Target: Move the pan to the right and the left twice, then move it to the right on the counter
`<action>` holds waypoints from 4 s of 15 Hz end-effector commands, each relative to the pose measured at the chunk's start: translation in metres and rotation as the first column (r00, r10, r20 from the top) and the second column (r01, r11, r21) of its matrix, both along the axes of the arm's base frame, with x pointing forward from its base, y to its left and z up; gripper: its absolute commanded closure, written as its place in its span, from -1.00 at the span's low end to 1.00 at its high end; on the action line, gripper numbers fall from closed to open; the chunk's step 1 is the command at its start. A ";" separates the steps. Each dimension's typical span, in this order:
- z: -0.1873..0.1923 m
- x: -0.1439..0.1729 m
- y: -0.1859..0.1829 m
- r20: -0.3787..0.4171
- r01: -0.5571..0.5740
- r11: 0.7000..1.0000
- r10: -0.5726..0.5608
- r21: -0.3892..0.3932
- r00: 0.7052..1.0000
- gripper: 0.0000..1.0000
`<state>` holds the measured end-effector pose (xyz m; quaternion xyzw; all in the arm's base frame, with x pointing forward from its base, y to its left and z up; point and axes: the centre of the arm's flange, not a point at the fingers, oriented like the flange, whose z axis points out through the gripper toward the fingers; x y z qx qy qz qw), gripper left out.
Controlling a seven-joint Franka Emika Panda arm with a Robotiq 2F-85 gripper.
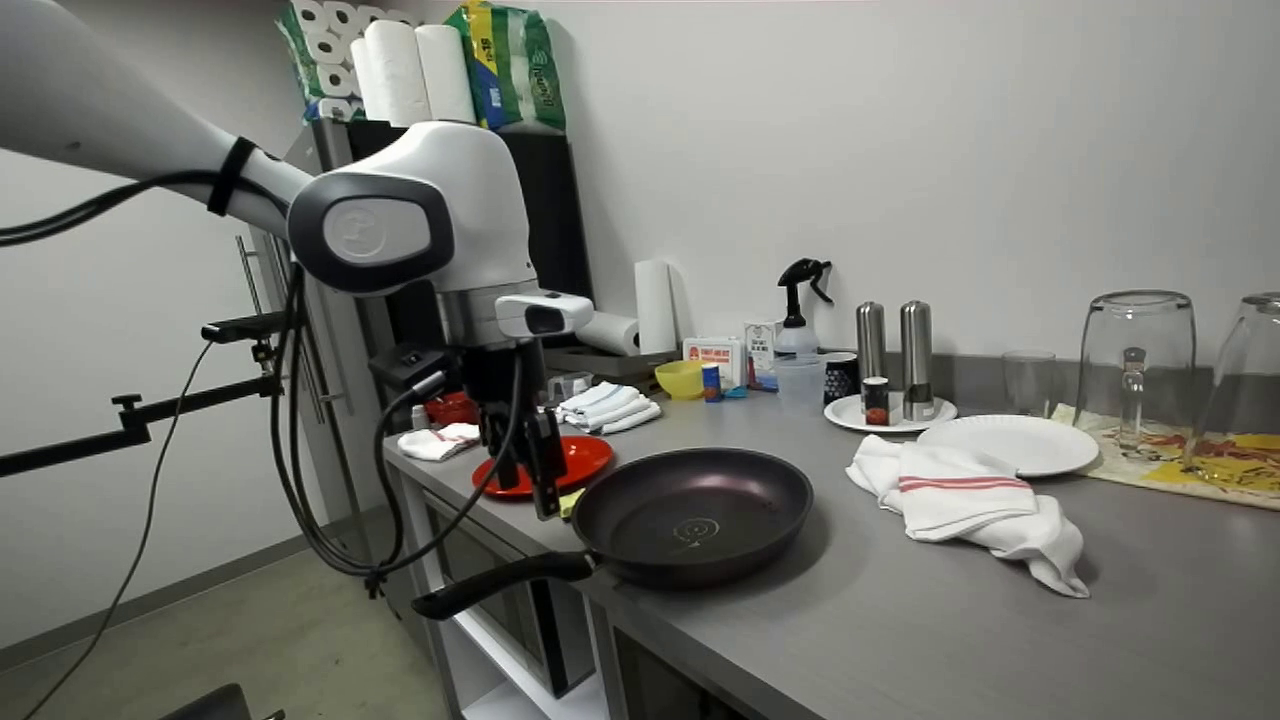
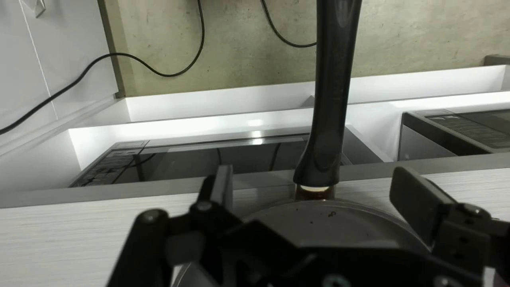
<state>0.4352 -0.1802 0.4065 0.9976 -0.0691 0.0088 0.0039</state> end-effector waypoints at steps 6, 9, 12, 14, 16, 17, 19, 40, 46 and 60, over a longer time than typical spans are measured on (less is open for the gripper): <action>0.012 -0.031 -0.005 -0.099 0.027 0.999 -0.022 0.045 0.995 -1.00; 0.011 -0.041 -0.003 -0.087 0.028 0.999 -0.024 0.043 0.996 -1.00; 0.005 -0.052 0.000 -0.094 0.019 0.999 -0.015 0.041 0.995 -1.00; -0.003 -0.061 0.005 -0.107 0.013 0.999 -0.007 0.051 0.994 -1.00; -0.012 -0.070 0.014 -0.119 -0.005 0.998 0.013 0.069 0.993 -1.00; -0.015 -0.073 0.019 -0.116 -0.018 0.997 0.027 0.079 0.993 -1.00; -0.023 -0.077 0.031 -0.095 -0.059 0.994 0.068 0.095 0.993 -1.00; -0.088 -0.034 0.037 -0.030 -0.165 0.986 0.165 0.003 0.986 -0.85; -0.089 -0.029 0.032 -0.029 -0.151 0.989 0.151 0.000 0.988 0.25; -0.069 -0.022 0.029 0.001 -0.126 0.992 0.126 0.011 0.992 0.82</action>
